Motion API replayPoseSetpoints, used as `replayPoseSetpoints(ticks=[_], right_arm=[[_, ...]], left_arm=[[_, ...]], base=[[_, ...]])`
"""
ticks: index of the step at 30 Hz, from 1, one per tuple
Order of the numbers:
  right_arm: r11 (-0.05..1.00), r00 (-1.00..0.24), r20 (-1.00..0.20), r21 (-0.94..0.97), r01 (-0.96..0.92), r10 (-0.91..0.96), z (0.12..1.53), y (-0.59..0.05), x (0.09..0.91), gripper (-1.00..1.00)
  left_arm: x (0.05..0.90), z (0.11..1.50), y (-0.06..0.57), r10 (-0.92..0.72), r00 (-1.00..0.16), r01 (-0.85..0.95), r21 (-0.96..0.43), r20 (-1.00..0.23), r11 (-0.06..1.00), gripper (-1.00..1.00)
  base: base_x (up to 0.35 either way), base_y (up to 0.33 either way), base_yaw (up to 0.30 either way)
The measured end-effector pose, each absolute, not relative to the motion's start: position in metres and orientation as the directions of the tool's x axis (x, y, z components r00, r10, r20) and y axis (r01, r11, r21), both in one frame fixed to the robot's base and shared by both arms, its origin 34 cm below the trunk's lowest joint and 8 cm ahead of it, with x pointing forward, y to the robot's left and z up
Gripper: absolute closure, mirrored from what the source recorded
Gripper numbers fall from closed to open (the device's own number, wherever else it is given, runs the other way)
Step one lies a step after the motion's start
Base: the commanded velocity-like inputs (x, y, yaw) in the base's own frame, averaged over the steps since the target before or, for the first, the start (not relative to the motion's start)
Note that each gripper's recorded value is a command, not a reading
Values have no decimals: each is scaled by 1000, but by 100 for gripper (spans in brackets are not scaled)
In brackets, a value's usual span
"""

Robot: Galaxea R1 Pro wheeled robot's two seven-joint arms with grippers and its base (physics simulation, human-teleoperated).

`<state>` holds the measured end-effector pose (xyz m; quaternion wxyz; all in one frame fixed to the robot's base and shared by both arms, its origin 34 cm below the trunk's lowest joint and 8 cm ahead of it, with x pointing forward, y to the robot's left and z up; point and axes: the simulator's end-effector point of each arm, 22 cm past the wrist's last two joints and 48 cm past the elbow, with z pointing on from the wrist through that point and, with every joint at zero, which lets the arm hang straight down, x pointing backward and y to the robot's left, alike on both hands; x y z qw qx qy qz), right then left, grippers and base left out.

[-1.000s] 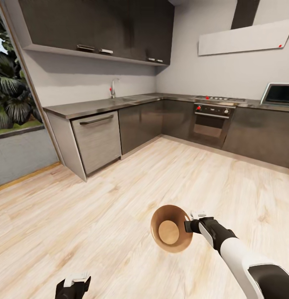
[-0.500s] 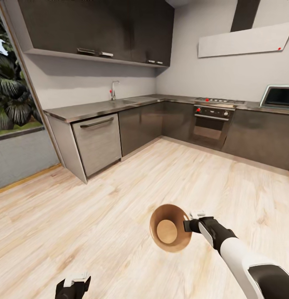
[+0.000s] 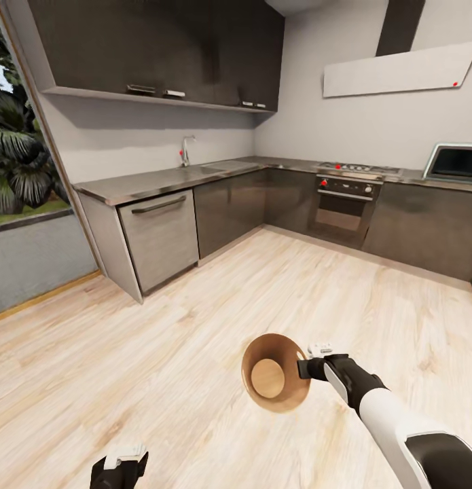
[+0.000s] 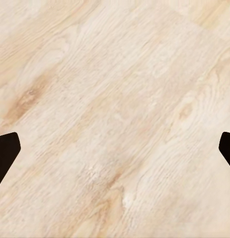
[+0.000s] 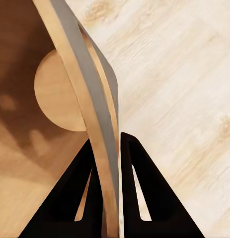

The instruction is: Put the three can of soda from the living room inside the tash can in the kitchen.

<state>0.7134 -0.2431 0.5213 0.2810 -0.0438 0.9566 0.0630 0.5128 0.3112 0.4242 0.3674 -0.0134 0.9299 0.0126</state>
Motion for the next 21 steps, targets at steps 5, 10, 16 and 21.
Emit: replayPoseSetpoints(ticks=[5, 10, 16, 21], right_arm=[[987, -837, -545, 103, -125, -49, 532, -243, 715, 100], [981, -810, -585, 132, -142, -39, 550, -236, 725, 100], [979, -790, -611, 129, -160, -49, 565, -237, 731, 100], [977, -771, -633, 105, -183, -77, 571, -239, 729, 100]], left_arm=[[515, 434, 312, -18, -729, -37, 12, -684, 999, -100], [516, 445, 312, -19, -728, -38, 12, -685, 999, -100], [520, 459, 316, -15, -719, -38, 17, -694, 999, -100], [522, 469, 317, -14, -718, -37, 19, -696, 999, -100]], base=[[0, 0, 0], [0, 0, 0], [0, 0, 0], [0, 0, 0]])
